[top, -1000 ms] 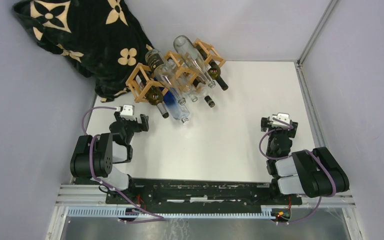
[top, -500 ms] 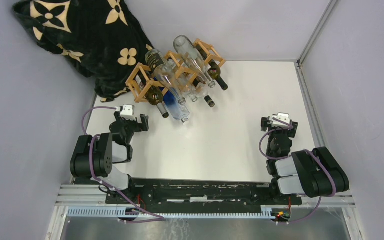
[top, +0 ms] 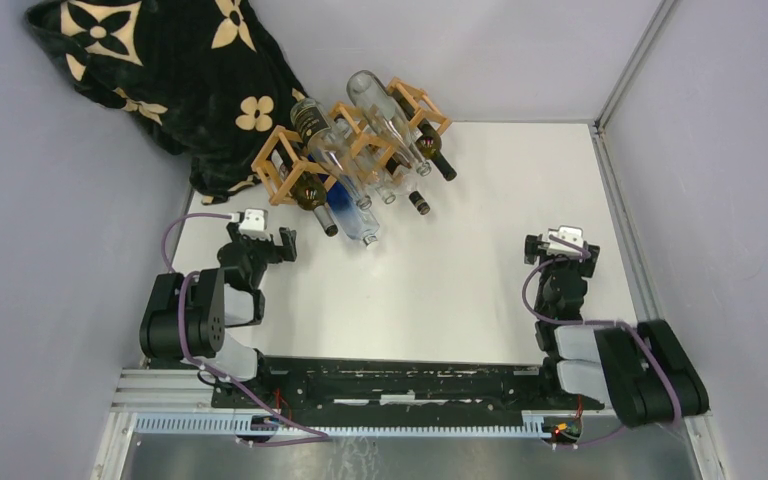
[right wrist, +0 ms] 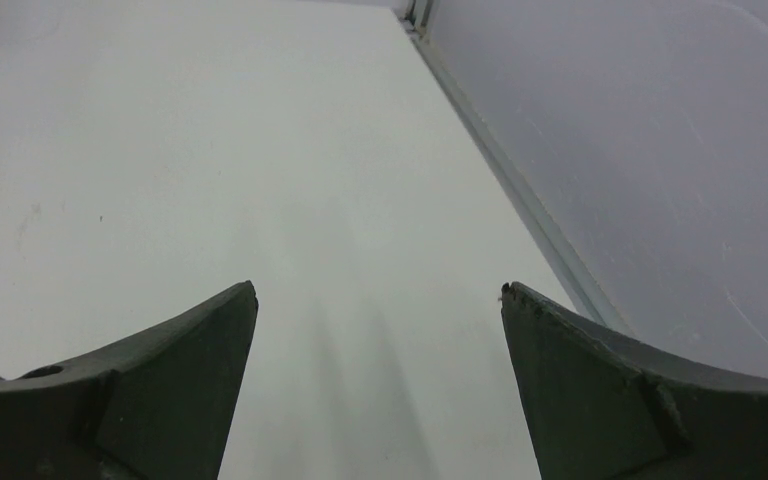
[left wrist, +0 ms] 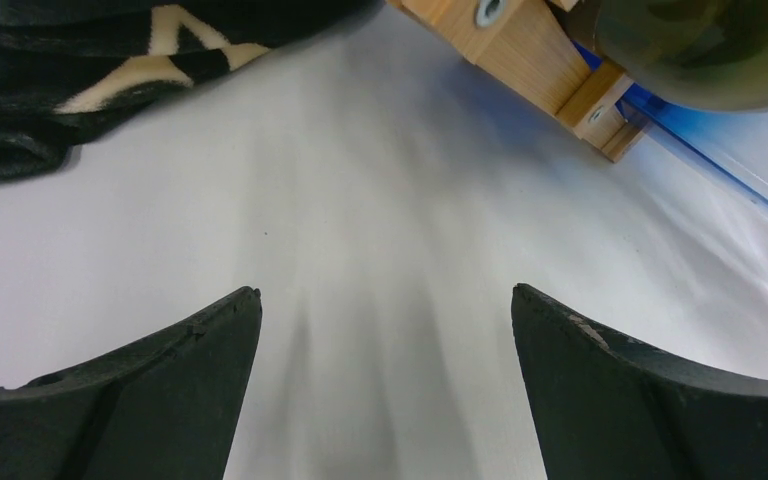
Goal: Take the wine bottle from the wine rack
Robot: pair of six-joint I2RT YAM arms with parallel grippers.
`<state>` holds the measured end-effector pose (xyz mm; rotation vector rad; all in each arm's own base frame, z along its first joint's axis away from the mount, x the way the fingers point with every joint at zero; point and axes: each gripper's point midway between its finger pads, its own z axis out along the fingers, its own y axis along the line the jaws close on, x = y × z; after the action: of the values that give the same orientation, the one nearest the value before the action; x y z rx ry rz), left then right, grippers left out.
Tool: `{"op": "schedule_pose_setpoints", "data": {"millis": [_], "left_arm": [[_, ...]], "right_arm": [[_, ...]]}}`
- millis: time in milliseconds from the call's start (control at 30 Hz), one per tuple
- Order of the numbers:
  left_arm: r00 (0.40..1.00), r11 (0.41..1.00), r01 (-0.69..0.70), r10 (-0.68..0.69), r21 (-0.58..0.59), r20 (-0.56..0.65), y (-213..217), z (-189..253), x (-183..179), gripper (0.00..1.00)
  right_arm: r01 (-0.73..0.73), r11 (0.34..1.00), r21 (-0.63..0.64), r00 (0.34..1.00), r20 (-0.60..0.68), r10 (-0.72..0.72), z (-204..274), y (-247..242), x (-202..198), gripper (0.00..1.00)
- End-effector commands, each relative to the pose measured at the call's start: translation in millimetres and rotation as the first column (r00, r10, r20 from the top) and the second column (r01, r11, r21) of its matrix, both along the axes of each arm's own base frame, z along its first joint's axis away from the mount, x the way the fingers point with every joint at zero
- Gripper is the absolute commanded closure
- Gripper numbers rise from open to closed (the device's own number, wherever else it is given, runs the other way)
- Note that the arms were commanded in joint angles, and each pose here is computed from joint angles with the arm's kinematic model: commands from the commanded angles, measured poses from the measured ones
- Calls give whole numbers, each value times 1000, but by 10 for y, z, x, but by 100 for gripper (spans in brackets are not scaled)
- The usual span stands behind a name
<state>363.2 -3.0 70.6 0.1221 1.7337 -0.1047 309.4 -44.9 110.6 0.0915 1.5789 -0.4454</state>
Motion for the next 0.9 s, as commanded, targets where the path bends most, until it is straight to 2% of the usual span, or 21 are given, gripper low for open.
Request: {"op": "schedule_pose_setpoints", "data": {"millis": [0,100,133,200,300,333,400,500,533,633,733,867], "left_arm": [[994,999,-24,26,-24,102,62,319,67,0],[996,1000,-1,4,-28,93,46,411,92,0],[997,1000,-2,4,-30,82,57,538,163,0],[1000,1000,3,-3,-19,-3,68,665,208,0],[995,1000,22,-20,21,-99,91,858,218,0],[992,999,31,-27,28,-125,100,915,188,0],[987,998,51,-47,27,-153,111,1056,107,0],[982,997,69,-63,27,-177,112,1272,-24,0],[980,996,82,-75,29,-183,96,1352,-55,0],[970,993,114,-106,24,-220,52,1591,-137,0],[964,990,137,-128,20,-235,15,1843,-177,0],[966,990,143,-140,1,-219,-17,2229,-180,0]], "right_arm": [[71,996,49,997,-3,-71,1,-121,-179,2],[-3,994,113,991,134,-12,308,-11,-169,2],[-7,989,149,991,133,-13,350,13,-117,2],[18,973,230,996,81,-38,444,41,31,2],[-13,980,196,999,-43,22,568,156,249,2],[-1,975,222,998,-56,14,596,168,306,2],[105,931,349,994,-63,-88,708,101,370,2],[105,884,456,994,-54,-90,876,181,443,2],[77,874,479,997,-54,-58,928,247,481,2],[-153,860,487,981,-33,194,1121,680,683,2],[-298,811,503,930,-40,366,1399,1077,845,2],[-452,778,436,846,-68,530,1833,1769,895,2]]}}
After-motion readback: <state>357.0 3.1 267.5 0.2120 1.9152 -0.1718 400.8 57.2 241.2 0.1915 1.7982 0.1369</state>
